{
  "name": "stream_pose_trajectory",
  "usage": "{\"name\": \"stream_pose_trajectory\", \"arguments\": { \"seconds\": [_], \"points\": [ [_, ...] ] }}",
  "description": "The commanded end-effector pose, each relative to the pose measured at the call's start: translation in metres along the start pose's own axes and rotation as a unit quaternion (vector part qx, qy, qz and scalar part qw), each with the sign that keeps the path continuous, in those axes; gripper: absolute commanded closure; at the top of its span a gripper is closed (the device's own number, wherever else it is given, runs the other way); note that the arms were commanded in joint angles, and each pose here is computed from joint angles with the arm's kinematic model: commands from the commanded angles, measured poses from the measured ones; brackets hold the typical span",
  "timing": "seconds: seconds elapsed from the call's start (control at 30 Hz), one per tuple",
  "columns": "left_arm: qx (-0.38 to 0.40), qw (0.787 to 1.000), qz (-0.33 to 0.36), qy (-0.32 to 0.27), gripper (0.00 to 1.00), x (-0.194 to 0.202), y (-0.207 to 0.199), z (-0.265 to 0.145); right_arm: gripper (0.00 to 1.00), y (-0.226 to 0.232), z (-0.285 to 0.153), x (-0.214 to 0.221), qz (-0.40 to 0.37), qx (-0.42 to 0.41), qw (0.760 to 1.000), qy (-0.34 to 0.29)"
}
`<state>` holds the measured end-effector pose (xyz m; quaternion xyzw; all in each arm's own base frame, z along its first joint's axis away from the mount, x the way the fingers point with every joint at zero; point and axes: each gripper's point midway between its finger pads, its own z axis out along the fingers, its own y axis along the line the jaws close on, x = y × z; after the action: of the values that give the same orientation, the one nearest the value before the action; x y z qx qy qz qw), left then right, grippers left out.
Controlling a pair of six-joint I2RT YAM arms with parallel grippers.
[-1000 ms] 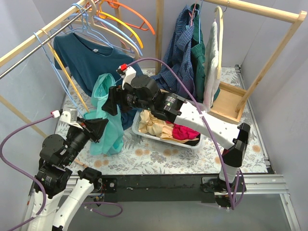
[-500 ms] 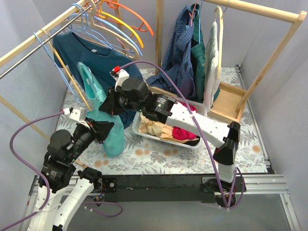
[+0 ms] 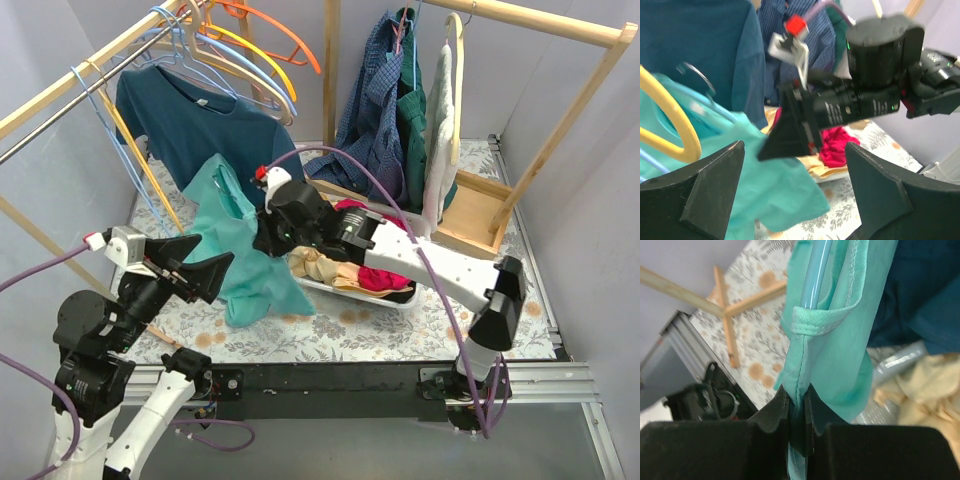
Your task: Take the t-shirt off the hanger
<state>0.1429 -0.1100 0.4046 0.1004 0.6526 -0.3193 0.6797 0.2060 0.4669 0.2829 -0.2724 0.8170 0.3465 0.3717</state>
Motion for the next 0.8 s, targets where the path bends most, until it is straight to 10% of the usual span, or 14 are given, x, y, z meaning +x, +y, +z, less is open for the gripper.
{"name": "stream_pose_trajectory", "arguments": {
  "seconds": [0.0,0.43,0.77],
  "points": [
    [0.014,1.000,0.009,-0.010,0.18,-0.018,-0.009,0.000,0.99,0.007,-0.074,-0.036,-0.056,-0.031,0.995,-0.082],
    [0.168,0.984,0.050,0.012,0.19,-0.031,-0.063,0.003,0.99,0.034,-0.227,-0.005,-0.152,-0.188,0.967,-0.080],
    [0.262,0.962,0.071,0.042,0.21,-0.034,-0.093,-0.002,0.99,0.052,-0.200,0.045,-0.113,-0.291,0.950,0.026]
  ]
}}
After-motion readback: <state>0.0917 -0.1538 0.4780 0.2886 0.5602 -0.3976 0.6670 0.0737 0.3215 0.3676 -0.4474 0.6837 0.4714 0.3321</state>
